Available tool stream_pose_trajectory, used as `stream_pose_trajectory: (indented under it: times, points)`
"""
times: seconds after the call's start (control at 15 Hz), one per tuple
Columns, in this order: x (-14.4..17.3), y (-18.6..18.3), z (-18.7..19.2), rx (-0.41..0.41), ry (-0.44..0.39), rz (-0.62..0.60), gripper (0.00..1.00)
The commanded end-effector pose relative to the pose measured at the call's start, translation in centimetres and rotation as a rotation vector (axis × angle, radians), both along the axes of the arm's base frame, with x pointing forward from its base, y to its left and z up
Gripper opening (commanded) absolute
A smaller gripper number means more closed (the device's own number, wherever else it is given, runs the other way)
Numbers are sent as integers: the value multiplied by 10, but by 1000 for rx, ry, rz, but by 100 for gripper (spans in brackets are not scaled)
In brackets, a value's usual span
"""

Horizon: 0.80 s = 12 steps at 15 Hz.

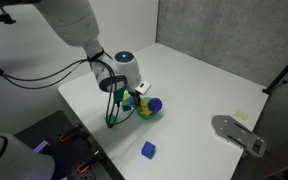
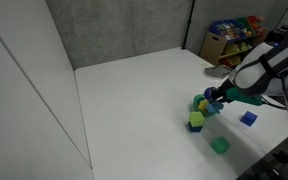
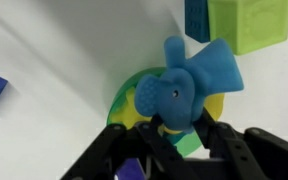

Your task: Put the blue object inside the bowl

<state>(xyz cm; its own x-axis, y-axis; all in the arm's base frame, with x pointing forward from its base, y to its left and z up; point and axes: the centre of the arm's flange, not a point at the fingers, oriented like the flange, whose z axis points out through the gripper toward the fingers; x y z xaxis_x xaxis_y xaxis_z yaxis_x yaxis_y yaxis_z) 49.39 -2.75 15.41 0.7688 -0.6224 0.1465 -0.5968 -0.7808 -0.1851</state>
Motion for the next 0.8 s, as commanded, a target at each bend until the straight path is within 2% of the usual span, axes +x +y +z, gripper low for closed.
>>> stream_pose_trajectory:
  times: [0.0,0.4,0.73]
  points:
    - [7,-18,23,-26,-25,-6,11]
    - [14,-41,10,-84,-38,-16,11]
    - [17,-39,-7,-103,-43,-3,11]
